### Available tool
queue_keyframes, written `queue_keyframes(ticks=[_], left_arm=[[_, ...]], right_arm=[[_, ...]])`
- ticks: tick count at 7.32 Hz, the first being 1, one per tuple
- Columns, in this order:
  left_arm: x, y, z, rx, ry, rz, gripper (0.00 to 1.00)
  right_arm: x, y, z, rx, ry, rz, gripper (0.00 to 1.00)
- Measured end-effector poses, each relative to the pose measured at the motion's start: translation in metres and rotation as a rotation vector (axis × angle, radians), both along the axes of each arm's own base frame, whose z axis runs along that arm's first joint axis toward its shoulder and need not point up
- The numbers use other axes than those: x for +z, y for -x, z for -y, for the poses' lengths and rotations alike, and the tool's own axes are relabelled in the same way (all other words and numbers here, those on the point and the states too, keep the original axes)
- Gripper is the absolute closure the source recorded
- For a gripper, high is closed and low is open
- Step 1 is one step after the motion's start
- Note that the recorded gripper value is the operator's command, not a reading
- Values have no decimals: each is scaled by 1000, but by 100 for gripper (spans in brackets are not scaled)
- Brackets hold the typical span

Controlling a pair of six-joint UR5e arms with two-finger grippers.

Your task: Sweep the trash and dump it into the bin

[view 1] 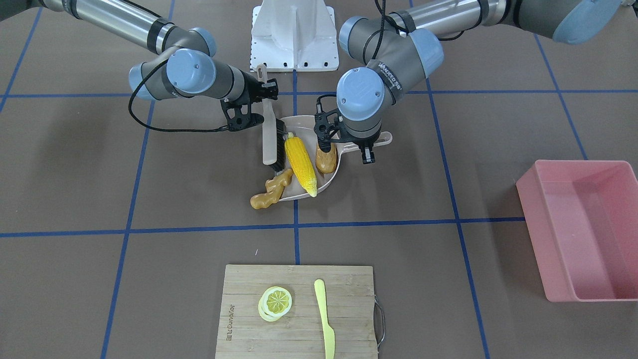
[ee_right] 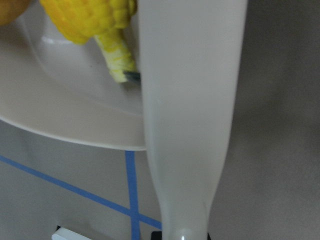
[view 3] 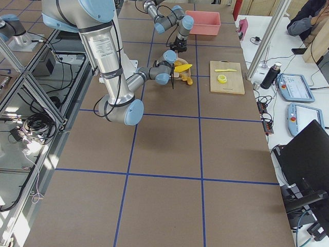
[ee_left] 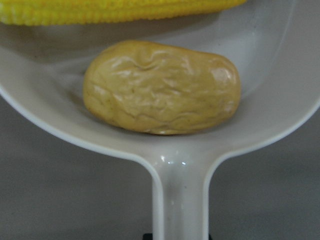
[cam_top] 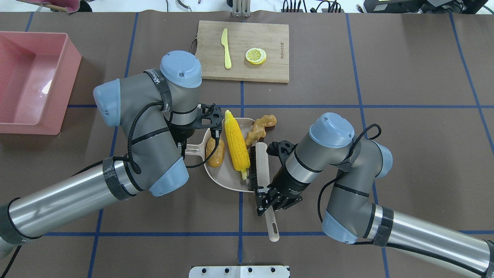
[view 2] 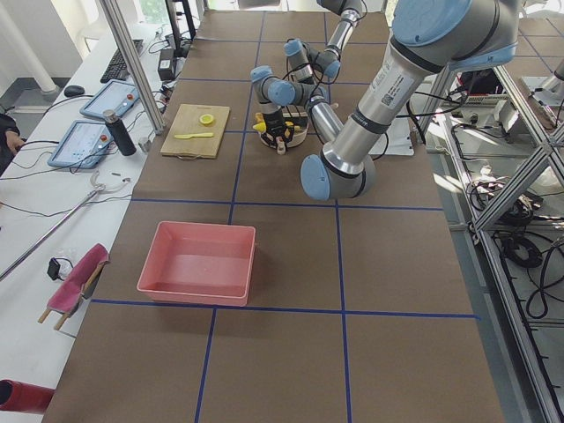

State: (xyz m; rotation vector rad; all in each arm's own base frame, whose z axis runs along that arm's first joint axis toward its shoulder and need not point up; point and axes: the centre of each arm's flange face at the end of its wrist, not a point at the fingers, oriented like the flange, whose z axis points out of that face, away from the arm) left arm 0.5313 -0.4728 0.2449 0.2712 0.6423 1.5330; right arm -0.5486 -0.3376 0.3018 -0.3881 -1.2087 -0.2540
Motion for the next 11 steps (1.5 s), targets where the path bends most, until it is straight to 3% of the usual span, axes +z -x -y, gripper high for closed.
queue_keyframes(ticks=[4,7,9,11], left_arm=[[0,0,0,0,0,0,100],[-1,1,-1,2,5,-4,100],[-2,3,1,-1,8,-6,100],[-2,8,7,-9,16,-11,100]], right_arm=[[3,-9,1,11,39,-47,100],[3,-47,52,84,48,-48,100],[11,-87,99,148,12,-37,100],[35,-119,133,125,-82,-11,100]])
